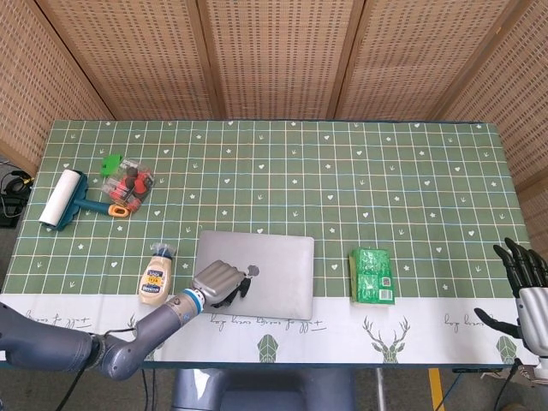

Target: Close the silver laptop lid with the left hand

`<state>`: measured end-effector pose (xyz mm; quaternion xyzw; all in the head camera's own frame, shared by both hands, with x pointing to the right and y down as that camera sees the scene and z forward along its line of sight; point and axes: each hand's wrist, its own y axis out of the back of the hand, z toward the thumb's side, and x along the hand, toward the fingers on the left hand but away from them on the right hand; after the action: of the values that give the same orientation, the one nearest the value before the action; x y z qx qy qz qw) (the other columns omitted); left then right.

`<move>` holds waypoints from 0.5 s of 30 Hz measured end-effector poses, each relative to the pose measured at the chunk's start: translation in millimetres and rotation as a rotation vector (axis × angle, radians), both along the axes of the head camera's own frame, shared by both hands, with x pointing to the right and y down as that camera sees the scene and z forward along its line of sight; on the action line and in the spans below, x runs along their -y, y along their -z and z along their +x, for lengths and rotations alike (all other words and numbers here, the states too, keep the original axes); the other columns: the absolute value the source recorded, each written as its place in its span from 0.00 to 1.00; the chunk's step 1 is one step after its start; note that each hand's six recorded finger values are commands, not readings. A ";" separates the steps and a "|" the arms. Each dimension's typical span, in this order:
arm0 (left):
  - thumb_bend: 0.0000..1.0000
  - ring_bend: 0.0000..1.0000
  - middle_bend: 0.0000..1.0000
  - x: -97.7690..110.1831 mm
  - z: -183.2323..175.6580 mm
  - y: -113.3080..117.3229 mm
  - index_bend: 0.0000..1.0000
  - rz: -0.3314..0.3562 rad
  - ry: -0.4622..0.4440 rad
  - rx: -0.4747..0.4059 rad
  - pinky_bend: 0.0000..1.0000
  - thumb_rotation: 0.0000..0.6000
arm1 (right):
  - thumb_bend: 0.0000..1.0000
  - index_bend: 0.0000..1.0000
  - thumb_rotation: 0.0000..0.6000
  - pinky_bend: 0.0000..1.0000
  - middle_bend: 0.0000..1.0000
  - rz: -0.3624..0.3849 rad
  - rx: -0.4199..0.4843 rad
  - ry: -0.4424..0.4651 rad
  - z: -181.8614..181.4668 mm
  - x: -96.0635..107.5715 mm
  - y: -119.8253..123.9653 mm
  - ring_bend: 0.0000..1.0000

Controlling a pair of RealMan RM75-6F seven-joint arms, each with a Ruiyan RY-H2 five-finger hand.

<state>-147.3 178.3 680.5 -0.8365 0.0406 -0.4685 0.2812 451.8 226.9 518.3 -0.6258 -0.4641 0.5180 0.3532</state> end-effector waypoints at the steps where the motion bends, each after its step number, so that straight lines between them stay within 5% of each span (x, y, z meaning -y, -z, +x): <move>1: 0.66 0.12 0.10 1.3 -1.0 2.6 0.24 0.008 0.008 -0.007 0.17 1.00 | 0.02 0.00 1.00 0.00 0.00 0.000 0.000 0.000 0.0 0.1 -0.2 0.00; 5: 0.42 0.00 0.00 8.7 -10.5 18.4 0.06 0.073 0.060 -0.044 0.01 1.00 | 0.02 0.00 1.00 0.00 0.00 -0.005 0.000 0.003 -0.6 0.5 -2.1 0.00; 10: 0.34 0.00 0.00 19.5 -36.5 40.1 0.00 0.228 0.137 -0.073 0.00 1.00 | 0.02 0.00 1.00 0.00 0.00 -0.022 -0.004 0.011 -2.0 0.8 -8.4 0.00; 15: 0.33 0.00 0.00 20.6 -91.1 65.8 0.00 0.460 0.257 -0.055 0.00 1.00 | 0.01 0.00 1.00 0.00 0.00 -0.036 -0.019 0.043 -6.7 1.0 -15.4 0.00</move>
<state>-238.4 157.7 614.7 -0.7510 0.2594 -0.4560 0.4009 445.2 226.0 533.6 -0.6370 -0.4378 0.5243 0.3574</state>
